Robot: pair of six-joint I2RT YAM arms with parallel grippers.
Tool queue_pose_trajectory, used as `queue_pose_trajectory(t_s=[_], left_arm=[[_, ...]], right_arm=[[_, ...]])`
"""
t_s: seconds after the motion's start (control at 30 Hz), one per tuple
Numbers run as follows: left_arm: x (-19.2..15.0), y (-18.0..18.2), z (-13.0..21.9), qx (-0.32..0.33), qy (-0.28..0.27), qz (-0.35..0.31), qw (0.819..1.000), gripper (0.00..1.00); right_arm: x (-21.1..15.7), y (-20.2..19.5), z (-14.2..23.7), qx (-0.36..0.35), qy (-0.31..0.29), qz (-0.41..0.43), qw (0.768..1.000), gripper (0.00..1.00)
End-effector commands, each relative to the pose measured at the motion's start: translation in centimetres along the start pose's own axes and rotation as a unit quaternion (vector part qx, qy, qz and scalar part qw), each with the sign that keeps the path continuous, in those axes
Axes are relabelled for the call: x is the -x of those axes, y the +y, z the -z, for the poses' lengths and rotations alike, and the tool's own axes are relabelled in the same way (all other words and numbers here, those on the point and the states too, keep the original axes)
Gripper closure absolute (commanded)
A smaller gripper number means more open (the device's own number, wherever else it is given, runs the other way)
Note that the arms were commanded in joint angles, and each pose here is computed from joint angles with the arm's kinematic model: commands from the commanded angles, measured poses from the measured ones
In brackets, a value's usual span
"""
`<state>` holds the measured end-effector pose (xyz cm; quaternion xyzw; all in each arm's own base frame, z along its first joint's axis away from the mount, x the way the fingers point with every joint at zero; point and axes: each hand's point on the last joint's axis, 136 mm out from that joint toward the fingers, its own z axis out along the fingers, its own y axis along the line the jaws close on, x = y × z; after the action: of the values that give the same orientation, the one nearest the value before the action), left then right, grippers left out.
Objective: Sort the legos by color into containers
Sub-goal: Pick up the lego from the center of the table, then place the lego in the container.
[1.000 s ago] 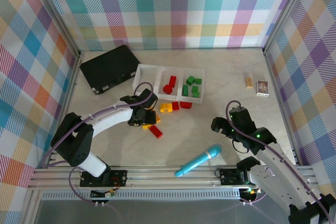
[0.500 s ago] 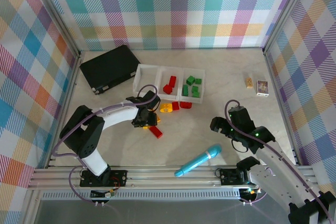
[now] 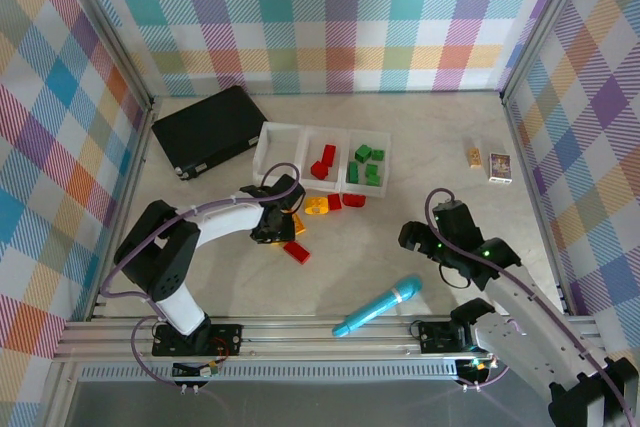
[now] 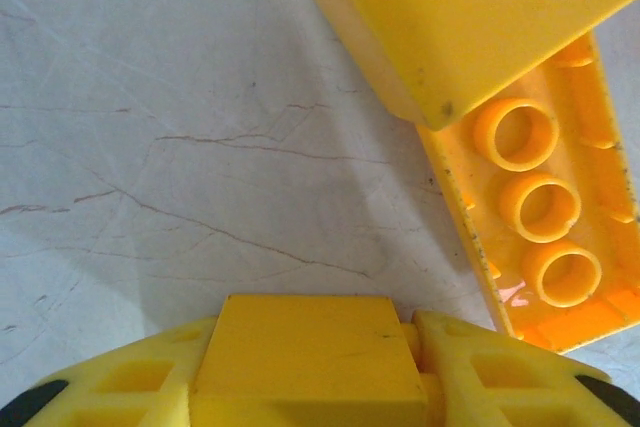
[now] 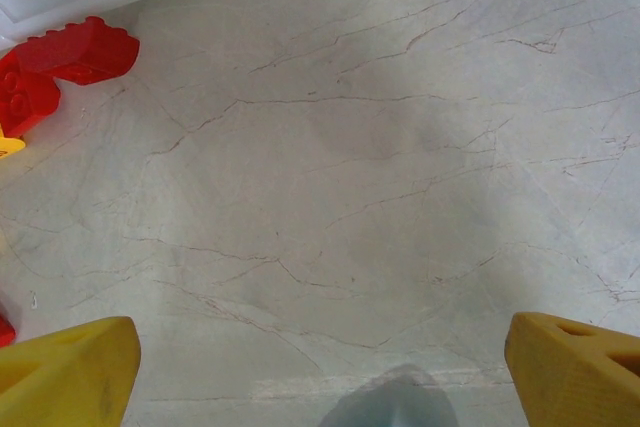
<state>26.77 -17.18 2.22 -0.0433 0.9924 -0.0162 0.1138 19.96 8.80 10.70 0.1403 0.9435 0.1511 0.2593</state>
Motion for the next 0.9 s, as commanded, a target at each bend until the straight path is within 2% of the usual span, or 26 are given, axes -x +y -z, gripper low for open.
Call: queue_pose_trajectory(t_s=[0.0,0.2,0.37,0.57,0.87], left_arm=[[2.0,0.1,3.2,-0.006,-0.035,-0.005,0.999,0.78],[8.9,-1.0,11.0,-0.039,-0.143,-0.008,0.989,0.78],[16.4,-0.6,13.1,-0.064,-0.166,0.018,0.984,0.83],[23.4,-1.5,11.9,-0.063,-0.179,0.017,0.982,0.83],[26.0,-3.1,4.5,-0.047,-0.137,0.011,0.989,0.83]], right_arm=[[1.1,0.8,0.5,0.011,-0.013,-0.004,1.0,0.06],[2.0,1.6,0.2,0.013,-0.018,0.004,1.0,0.06],[2.3,2.6,-0.2,0.027,-0.007,0.007,1.0,0.06],[1.8,3.0,-0.7,0.029,0.012,0.019,0.999,0.06],[1.7,2.8,-1.2,0.019,0.025,0.043,0.999,0.06]])
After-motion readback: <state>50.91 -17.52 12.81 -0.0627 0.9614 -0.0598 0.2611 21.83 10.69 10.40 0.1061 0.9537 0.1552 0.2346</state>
